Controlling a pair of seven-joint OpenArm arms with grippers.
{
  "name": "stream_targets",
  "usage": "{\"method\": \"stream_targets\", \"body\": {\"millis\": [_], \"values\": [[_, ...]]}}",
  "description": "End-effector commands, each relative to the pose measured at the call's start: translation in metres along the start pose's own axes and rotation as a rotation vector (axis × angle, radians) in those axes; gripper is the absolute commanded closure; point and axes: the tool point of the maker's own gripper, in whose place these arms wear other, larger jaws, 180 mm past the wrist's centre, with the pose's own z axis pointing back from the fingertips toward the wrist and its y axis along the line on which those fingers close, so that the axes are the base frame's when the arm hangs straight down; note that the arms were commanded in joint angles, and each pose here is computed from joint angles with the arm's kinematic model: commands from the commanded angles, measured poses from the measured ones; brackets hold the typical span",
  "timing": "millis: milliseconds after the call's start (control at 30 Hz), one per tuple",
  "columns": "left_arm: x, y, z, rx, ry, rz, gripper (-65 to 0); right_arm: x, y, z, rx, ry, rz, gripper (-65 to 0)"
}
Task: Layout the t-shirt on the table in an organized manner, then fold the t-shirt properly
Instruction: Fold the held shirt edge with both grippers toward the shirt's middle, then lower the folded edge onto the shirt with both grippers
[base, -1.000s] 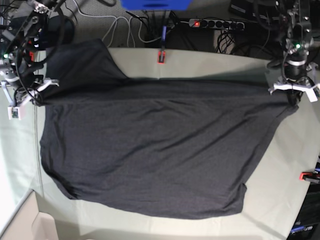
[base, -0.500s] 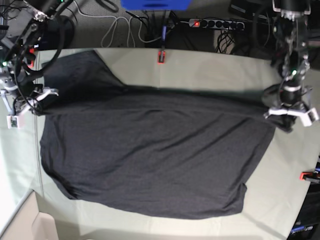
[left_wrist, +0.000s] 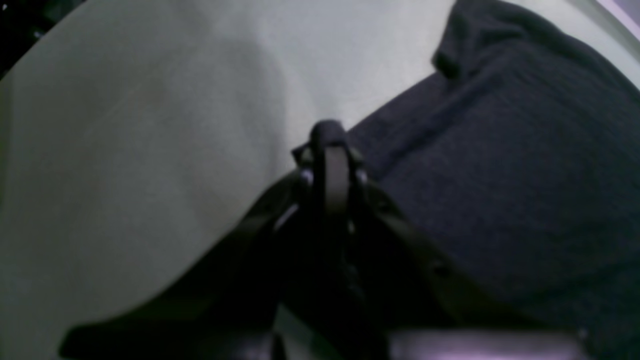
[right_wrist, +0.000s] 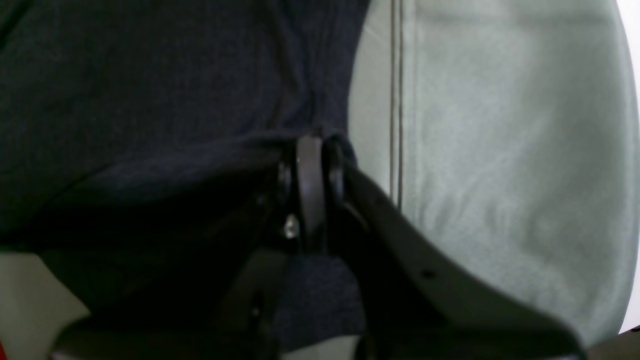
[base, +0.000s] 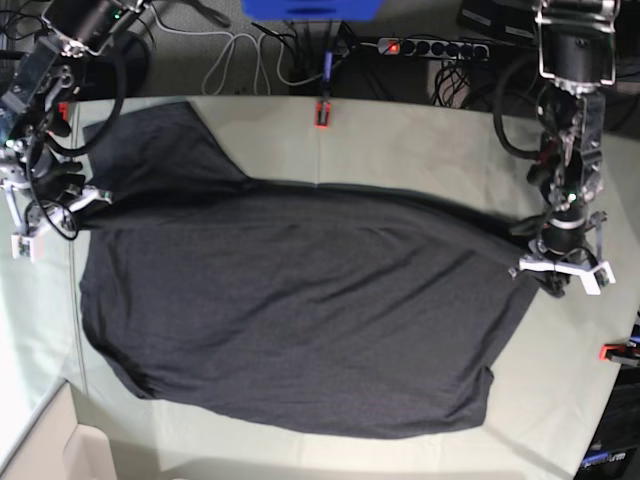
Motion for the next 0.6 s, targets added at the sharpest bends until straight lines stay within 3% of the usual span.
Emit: {"method": "stream_targets", "body": {"millis": [0,200,433,567], "values": [[0.024,-0.001,-0.006,-0.003,-0.062,-0.009,0.0,0.017,-0.004,0.004,-0.011,-0.053,0.012,0.0],[0.015,0.009,-0.022,0.042,-0.022,0.004,-2.0,0.017,-0.003,0.003,-0.007,-0.052,0.015,0.0],[-0.003,0.010,-0.027,0.049,0.127,0.022,-26.7,0.017,-0.002,0.003,-0.006,-0.051,0.016,0.0],[0.005,-0.003,-0.012,-0.002,0.103,0.010,-32.2,0.016,-0.002,0.003,-0.005,-0.048,0.015,0.0]]}}
